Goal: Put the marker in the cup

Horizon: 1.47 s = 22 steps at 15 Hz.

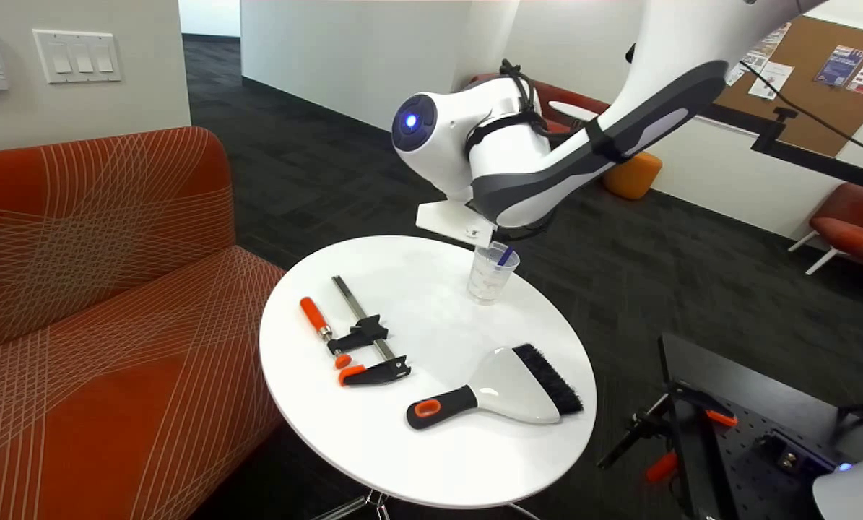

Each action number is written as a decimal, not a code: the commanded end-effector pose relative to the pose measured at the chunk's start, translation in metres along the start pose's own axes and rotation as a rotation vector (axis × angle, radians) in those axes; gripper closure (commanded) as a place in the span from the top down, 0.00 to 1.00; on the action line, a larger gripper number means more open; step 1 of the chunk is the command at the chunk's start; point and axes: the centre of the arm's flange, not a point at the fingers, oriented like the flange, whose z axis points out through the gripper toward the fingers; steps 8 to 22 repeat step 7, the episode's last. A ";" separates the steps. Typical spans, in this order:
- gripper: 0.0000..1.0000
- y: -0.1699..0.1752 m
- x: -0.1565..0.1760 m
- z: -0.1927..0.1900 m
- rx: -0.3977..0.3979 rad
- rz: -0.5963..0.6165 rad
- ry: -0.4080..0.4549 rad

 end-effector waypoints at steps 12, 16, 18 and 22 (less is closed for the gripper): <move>1.00 0.004 0.040 -0.014 0.026 0.047 -0.010; 1.00 0.004 0.040 -0.014 0.026 0.047 -0.010; 1.00 0.004 0.040 -0.014 0.026 0.047 -0.010; 1.00 0.004 0.040 -0.014 0.026 0.047 -0.010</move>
